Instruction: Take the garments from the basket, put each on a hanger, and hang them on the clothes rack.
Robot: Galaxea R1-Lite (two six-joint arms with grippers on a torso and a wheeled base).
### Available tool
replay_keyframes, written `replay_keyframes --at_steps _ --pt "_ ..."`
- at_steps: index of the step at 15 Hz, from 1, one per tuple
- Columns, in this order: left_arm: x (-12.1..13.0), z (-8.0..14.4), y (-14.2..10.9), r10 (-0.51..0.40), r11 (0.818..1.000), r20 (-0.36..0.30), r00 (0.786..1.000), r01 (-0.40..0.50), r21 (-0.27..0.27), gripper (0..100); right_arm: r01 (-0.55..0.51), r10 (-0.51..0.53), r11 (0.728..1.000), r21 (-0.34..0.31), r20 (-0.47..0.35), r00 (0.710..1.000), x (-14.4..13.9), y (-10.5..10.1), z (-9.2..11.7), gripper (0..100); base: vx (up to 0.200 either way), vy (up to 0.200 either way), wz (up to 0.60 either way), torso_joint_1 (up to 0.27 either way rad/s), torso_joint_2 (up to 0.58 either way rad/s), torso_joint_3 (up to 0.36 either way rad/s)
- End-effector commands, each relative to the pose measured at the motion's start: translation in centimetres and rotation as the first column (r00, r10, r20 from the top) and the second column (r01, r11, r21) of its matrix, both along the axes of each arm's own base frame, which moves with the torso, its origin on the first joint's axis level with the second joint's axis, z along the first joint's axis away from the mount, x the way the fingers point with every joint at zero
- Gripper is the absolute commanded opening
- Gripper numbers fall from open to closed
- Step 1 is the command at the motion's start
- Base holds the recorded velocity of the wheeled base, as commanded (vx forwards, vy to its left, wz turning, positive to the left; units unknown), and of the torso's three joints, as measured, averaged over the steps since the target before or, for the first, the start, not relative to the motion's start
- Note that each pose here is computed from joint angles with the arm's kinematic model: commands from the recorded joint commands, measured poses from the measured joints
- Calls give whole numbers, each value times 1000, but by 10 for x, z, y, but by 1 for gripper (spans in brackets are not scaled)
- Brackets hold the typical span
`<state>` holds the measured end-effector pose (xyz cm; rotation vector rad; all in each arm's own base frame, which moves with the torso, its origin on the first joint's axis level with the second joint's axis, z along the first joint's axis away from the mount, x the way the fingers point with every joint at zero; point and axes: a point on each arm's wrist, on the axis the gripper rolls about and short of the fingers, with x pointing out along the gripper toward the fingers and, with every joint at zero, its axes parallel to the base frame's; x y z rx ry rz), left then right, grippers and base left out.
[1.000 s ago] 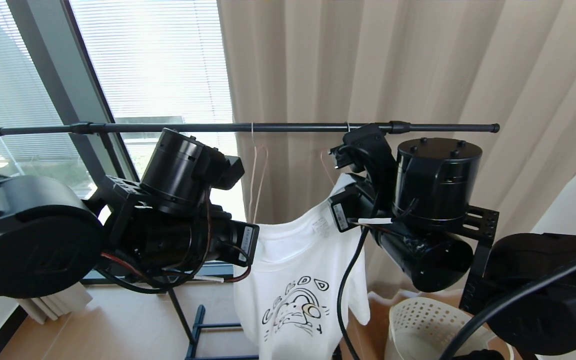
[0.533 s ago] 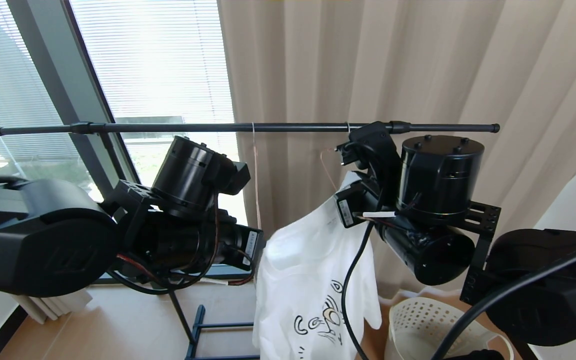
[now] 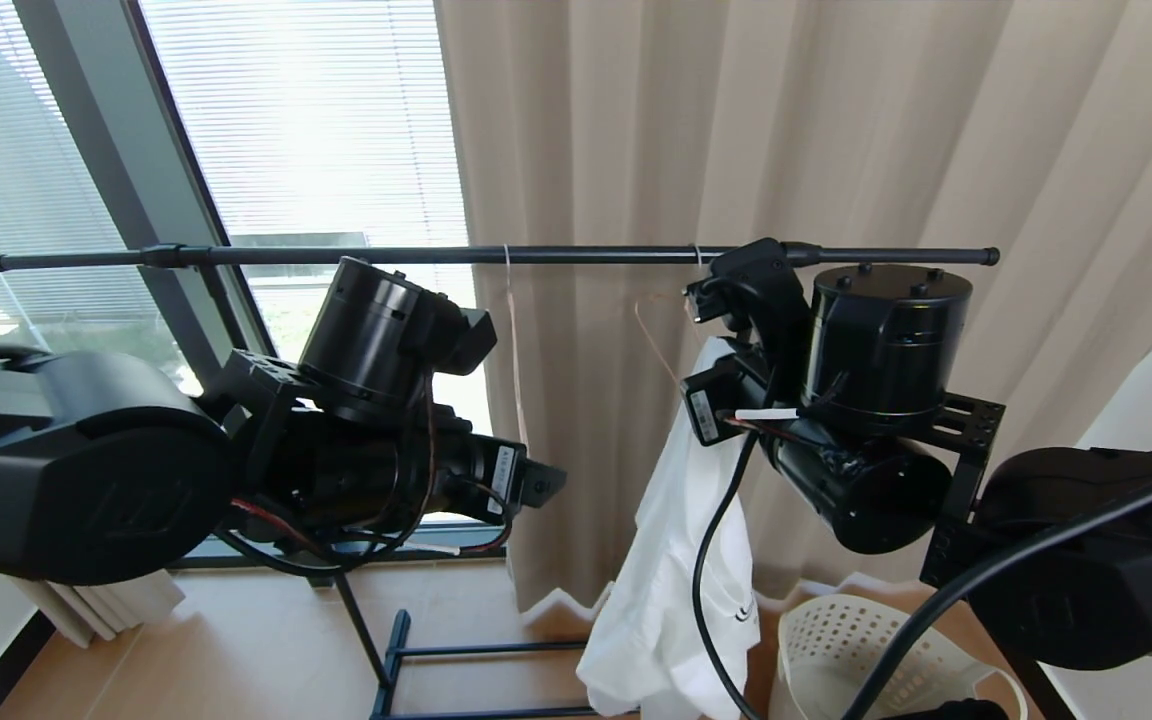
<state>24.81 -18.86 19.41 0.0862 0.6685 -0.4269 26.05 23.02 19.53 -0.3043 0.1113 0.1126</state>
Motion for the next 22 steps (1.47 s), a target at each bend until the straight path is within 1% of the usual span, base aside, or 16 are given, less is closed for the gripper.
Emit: replay_keyframes --at_steps 1,2,5,6,7,10,13,14,15,16,17,20,22 --pt "8 -5 -1 13 1000 -1 1000 -13 2 100 0 0 1000 1 1 1000 0 0 0 0 0 0 0 0 0 0" --pt "17 -7 -1 31 999 11 999 -31 -7 100 0 0 1000 -1 -1 1000 0 0 -1 0 0 0 0 0 0 0" --pt "48 -13 4 127 992 29 991 -128 14 100 -1 1 1000 -1 1 1000 0 0 0 0 0 0 0 0 0 0" --pt "59 -14 6 149 989 33 988 -149 13 100 -1 1 1000 1 2 1000 0 0 0 0 0 0 0 0 0 0" --pt "68 -14 7 162 987 39 986 -163 8 100 -4 4 1000 -11 3 1000 1 0 0 0 0 0 0 0 0 0" --pt "95 -24 -3 177 984 44 983 -177 6 100 -7 7 1000 -13 16 1000 3 2 -1 0 0 0 0 0 0 0" --pt "119 -40 -13 195 980 47 980 -196 21 100 17 -15 999 -29 61 998 15 1 -7 0 0 0 0 0 0 0" --pt "128 -42 -11 211 977 53 976 -212 19 100 20 -17 999 -30 80 997 16 0 -7 0 0 0 0 0 0 0" --pt "128 -42 -11 211 977 53 976 -212 19 100 20 -17 999 -30 80 997 16 0 -7 0 0 0 0 0 0 0" --pt "144 -49 -7 235 971 55 970 -236 18 100 19 -16 999 -40 81 997 16 0 -9 0 0 0 0 0 0 0" --pt "152 -53 -6 245 969 57 968 -247 17 100 19 -16 999 -42 80 997 16 1 -10 0 0 0 0 0 0 0" --pt "166 -57 -1 247 968 79 966 -250 37 100 21 -17 999 -43 78 997 17 0 -11 0 0 0 0 0 0 0" --pt "174 -62 1 256 965 78 963 -260 39 100 21 -17 999 -46 75 997 17 1 -12 0 0 0 0 0 0 0"
